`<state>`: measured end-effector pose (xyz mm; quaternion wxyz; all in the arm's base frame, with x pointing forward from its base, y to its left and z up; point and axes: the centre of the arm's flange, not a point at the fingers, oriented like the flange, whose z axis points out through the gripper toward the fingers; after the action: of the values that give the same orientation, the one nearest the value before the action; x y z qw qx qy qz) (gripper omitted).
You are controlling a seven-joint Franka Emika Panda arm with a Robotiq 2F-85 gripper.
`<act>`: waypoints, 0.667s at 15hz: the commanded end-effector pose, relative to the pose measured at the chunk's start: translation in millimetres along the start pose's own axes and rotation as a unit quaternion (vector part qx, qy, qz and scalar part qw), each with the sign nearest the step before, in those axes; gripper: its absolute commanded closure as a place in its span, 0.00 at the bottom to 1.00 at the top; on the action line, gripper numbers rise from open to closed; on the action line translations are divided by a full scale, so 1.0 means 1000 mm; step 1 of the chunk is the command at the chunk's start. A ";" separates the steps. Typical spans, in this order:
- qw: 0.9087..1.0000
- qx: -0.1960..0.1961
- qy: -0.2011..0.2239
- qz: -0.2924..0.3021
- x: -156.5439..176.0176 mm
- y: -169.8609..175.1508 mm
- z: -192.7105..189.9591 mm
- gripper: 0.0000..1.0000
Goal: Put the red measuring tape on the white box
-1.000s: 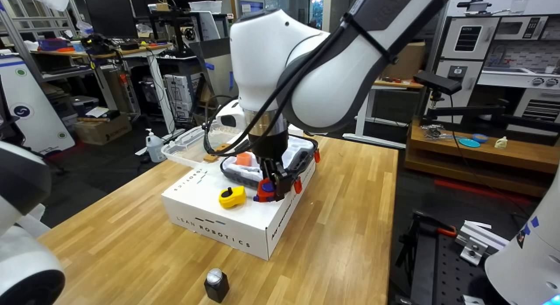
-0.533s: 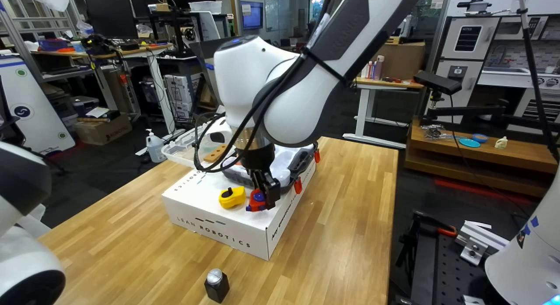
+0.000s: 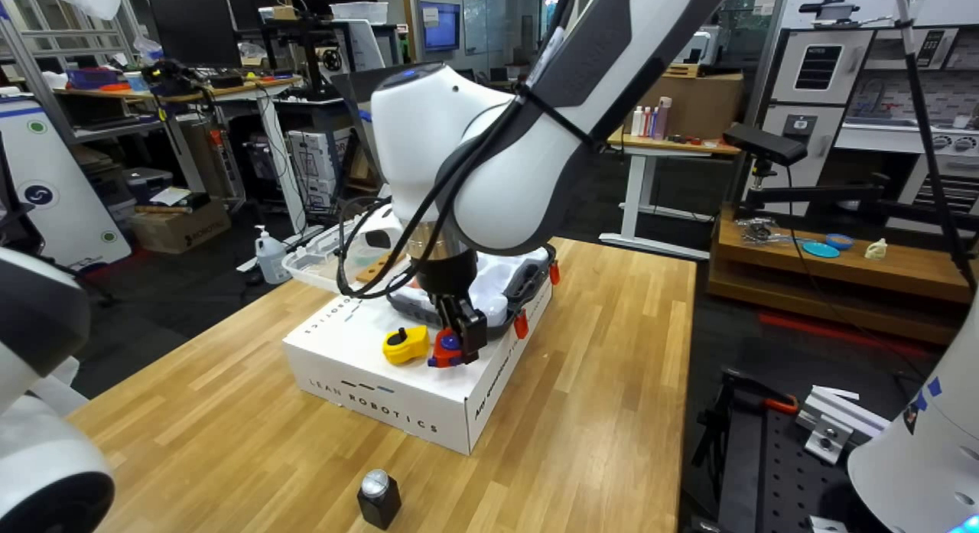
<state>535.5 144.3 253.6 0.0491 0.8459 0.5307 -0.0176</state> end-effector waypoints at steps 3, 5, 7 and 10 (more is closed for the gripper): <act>1.000 0.014 -0.001 -0.004 -0.001 -0.001 0.000 0.62; 1.000 0.017 -0.003 -0.001 0.000 -0.003 0.006 0.62; 1.000 0.024 -0.004 0.002 -0.001 -0.003 0.014 0.62; 0.999 0.035 -0.007 0.007 -0.001 -0.002 0.028 0.62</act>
<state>530.2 144.3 231.1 0.0354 0.8480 0.5275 -0.0372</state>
